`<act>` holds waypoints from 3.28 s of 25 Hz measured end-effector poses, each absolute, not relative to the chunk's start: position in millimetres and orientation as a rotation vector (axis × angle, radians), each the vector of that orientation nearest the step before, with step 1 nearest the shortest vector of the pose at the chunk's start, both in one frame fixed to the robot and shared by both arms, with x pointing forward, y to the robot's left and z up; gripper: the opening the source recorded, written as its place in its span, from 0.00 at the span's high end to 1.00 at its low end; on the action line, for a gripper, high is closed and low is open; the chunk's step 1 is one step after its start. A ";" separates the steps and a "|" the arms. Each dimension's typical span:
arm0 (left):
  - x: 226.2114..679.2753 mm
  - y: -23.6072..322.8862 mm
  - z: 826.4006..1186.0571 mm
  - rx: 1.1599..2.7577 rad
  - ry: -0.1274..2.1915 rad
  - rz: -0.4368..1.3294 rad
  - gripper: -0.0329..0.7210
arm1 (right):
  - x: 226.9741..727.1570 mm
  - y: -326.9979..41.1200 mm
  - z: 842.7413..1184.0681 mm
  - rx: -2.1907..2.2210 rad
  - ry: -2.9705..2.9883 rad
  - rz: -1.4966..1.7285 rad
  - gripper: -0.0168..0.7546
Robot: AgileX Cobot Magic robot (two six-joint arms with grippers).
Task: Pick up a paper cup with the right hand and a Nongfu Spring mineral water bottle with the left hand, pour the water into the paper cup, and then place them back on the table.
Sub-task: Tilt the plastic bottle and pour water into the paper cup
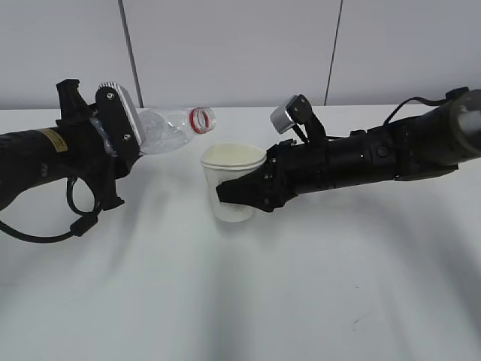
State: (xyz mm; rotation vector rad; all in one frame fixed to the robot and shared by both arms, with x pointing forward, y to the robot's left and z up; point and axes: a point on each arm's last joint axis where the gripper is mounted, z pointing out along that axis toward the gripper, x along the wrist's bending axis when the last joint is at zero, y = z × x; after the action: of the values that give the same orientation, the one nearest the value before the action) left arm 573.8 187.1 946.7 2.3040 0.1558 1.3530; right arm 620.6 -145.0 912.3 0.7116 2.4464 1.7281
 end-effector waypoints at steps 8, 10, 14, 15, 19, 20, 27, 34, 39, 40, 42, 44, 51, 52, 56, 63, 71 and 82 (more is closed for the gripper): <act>575.2 188.2 949.0 2.292 0.146 1.399 0.46 | 623.7 -139.5 917.1 0.670 2.466 1.722 0.32; 575.4 188.4 949.3 2.293 0.136 1.410 0.46 | 622.0 -132.9 917.4 0.641 2.484 1.713 0.32; 576.3 190.2 950.0 2.304 0.122 1.448 0.46 | 619.2 -122.1 915.6 0.622 2.510 1.670 0.32; 576.5 190.7 950.2 2.306 0.122 1.457 0.46 | 619.4 -120.9 915.3 0.626 2.511 1.658 0.32; 576.7 191.0 950.4 2.315 0.094 1.475 0.46 | 621.1 -121.3 913.6 0.662 2.505 1.632 0.32; 576.8 191.0 950.5 2.318 0.082 1.482 0.46 | 621.3 -121.4 913.5 0.665 2.503 1.631 0.32; 578.7 190.7 955.8 2.285 0.002 1.580 0.46 | 622.5 -122.2 912.9 0.691 2.497 1.617 0.32; 579.6 190.4 959.0 2.268 -0.063 1.645 0.46 | 622.6 -122.2 912.8 0.693 2.497 1.615 0.32; 579.6 190.4 959.0 2.284 -0.121 1.670 0.46 | 622.6 -122.2 912.9 0.694 2.496 1.616 0.32; 579.6 190.5 959.0 2.287 -0.132 1.675 0.46 | 622.6 -122.2 912.9 0.694 2.496 1.616 0.32; 579.7 190.6 959.0 2.294 -0.154 1.686 0.46 | 622.6 -122.2 912.9 0.694 2.496 1.616 0.32; 579.8 190.9 959.1 2.300 -0.171 1.697 0.46 | 622.7 -122.3 912.8 0.695 2.496 1.615 0.32; 580.5 191.6 961.0 2.298 -0.217 1.749 0.46 | 622.8 -122.4 912.7 0.696 2.496 1.612 0.32; 580.6 191.6 961.1 2.298 -0.221 1.752 0.46 | 622.9 -122.5 912.6 0.697 2.496 1.610 0.32; 580.8 192.2 961.3 2.305 -0.233 1.765 0.46 | 623.1 -122.6 912.5 0.701 2.495 1.608 0.32; 581.8 193.0 964.4 2.279 -0.234 1.816 0.46 | 623.1 -122.6 912.5 0.701 2.495 1.608 0.32; 582.0 194.0 964.4 2.292 -0.249 1.833 0.46 | 623.1 -122.6 912.5 0.701 2.495 1.608 0.32; 582.2 194.1 965.1 2.288 -0.259 1.847 0.46 | 623.1 -122.6 912.5 0.701 2.495 1.607 0.32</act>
State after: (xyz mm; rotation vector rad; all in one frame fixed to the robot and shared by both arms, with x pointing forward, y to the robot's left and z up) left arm 582.2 194.1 965.1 2.2880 -0.2592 1.8473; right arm 623.1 -122.6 912.5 0.7011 2.4953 1.6067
